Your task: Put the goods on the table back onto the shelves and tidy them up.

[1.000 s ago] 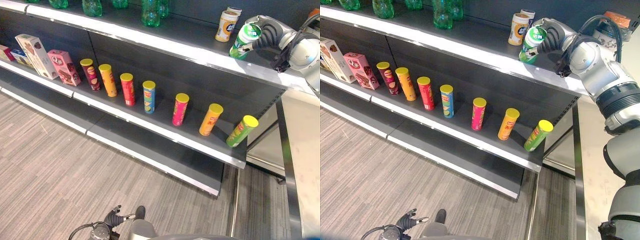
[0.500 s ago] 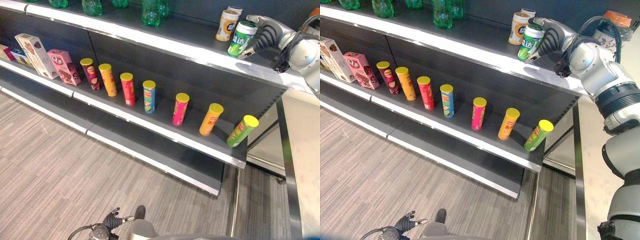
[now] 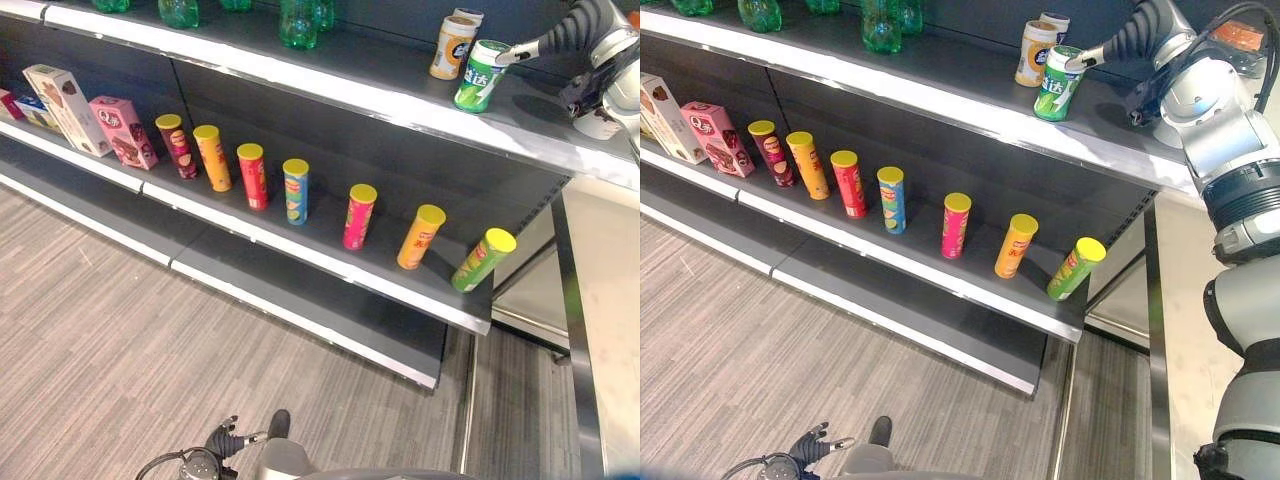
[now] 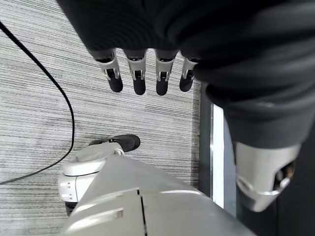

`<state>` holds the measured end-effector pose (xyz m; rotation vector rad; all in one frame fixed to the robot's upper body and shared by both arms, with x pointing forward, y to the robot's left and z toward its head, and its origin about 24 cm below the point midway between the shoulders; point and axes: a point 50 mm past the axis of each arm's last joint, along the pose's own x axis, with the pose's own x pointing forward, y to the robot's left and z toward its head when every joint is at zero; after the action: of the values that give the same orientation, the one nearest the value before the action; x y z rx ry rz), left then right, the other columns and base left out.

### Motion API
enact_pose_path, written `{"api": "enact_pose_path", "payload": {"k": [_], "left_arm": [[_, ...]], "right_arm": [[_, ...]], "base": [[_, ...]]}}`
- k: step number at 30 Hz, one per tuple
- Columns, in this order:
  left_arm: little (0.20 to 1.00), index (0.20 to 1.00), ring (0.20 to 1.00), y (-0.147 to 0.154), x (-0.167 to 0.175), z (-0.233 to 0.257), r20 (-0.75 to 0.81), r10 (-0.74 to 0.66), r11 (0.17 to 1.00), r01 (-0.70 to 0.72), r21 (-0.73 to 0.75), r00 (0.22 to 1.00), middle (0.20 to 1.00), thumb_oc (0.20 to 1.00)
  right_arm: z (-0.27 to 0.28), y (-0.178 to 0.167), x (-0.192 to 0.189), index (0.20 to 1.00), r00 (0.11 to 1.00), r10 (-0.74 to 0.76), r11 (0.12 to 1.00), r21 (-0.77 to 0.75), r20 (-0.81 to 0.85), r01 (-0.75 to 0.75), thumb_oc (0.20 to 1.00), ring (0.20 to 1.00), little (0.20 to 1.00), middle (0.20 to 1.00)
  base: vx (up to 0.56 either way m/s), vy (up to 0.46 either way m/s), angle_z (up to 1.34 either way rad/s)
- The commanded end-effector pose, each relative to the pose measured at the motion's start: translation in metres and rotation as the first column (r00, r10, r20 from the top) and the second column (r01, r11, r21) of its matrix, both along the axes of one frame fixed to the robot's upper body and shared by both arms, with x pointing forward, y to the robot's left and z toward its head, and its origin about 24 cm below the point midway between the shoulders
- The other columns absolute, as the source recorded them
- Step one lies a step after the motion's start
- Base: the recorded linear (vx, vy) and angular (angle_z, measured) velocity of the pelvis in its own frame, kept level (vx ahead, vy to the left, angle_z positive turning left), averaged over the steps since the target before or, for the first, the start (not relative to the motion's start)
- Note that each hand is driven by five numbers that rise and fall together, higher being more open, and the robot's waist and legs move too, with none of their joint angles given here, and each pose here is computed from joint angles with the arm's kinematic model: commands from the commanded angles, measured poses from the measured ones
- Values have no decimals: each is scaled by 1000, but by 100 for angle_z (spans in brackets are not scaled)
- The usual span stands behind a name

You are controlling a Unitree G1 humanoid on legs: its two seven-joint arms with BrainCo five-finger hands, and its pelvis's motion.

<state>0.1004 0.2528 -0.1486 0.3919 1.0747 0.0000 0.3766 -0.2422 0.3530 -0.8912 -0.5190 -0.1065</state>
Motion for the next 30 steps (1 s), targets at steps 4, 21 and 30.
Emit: {"api": "enact_pose_path", "payload": {"k": [4, 21, 30], "left_arm": [[1000, 1000, 1000, 4, 24, 7, 65, 33, 999, -34, 11, 997, 1000, 1000], [1000, 1000, 1000, 6, 20, 6, 54, 67, 997, -68, 25, 996, 1000, 1000], [1000, 1000, 1000, 8, 22, 7, 60, 82, 996, -83, 28, 995, 1000, 1000]], "right_arm": [[10, 8, -4, 1000, 988, 123, 956, 257, 98, -145, 1000, 1000, 1000, 1000], [-28, 25, 0, 1000, 973, 231, 920, 321, 16, -223, 1000, 1000, 1000, 1000], [-29, 25, 6, 1000, 980, 198, 926, 327, 5, -188, 1000, 1000, 1000, 1000]], "base": [[-21, 24, -9], [-22, 20, -6], [0, 0, 0]]}}
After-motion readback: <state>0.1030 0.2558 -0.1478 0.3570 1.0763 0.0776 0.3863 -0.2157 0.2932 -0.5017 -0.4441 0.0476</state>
